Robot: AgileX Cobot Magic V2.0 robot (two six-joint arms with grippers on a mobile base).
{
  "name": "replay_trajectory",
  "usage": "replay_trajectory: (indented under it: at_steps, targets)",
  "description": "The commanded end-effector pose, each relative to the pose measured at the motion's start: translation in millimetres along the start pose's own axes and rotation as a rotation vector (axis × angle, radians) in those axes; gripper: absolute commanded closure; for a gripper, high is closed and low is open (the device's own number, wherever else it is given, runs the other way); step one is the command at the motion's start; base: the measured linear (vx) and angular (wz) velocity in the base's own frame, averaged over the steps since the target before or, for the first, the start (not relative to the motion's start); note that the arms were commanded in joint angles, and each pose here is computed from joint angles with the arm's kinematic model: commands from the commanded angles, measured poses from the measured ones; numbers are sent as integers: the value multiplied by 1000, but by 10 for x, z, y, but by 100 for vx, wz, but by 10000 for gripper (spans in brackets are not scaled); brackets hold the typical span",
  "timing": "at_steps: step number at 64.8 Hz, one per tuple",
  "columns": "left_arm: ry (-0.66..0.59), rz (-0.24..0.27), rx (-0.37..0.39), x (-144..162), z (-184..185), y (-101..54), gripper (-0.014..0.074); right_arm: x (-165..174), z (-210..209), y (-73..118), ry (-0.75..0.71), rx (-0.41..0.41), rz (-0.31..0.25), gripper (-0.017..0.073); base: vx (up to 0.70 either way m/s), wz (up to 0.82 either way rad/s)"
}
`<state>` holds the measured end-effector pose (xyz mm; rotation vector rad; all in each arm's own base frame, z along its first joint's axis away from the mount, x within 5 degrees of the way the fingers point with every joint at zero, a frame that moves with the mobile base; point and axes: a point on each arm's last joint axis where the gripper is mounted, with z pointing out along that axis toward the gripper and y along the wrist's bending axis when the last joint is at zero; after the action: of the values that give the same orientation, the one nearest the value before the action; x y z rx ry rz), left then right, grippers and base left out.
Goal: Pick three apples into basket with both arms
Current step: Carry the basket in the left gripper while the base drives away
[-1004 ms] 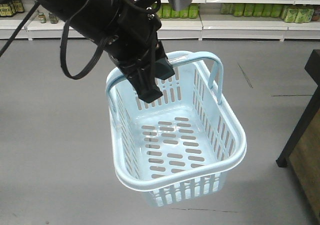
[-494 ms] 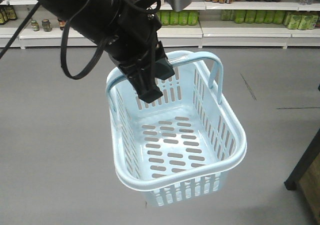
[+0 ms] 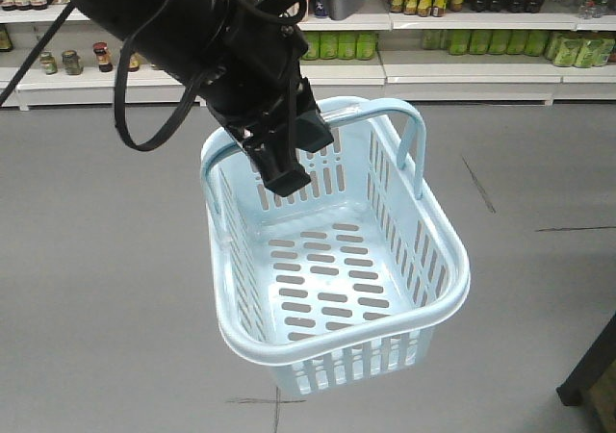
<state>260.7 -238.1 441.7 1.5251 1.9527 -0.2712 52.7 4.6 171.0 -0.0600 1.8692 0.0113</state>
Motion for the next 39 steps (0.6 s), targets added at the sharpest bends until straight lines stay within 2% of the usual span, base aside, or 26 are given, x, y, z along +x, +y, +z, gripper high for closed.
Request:
replay_trajectory:
  at_steps: [1, 18, 39]
  targets:
    - [-115, 2, -44, -99, -294, -39, 600, -55, -6, -13, -76, 15, 1, 564, 25, -14]
    - [-115, 2, -44, -99, -294, -39, 600, -55, -6, -13, -76, 15, 1, 564, 22, -32]
    - [-115, 2, -44, -99, -294, -39, 600, -53, -6, -12, -74, 15, 1, 564, 16, -64]
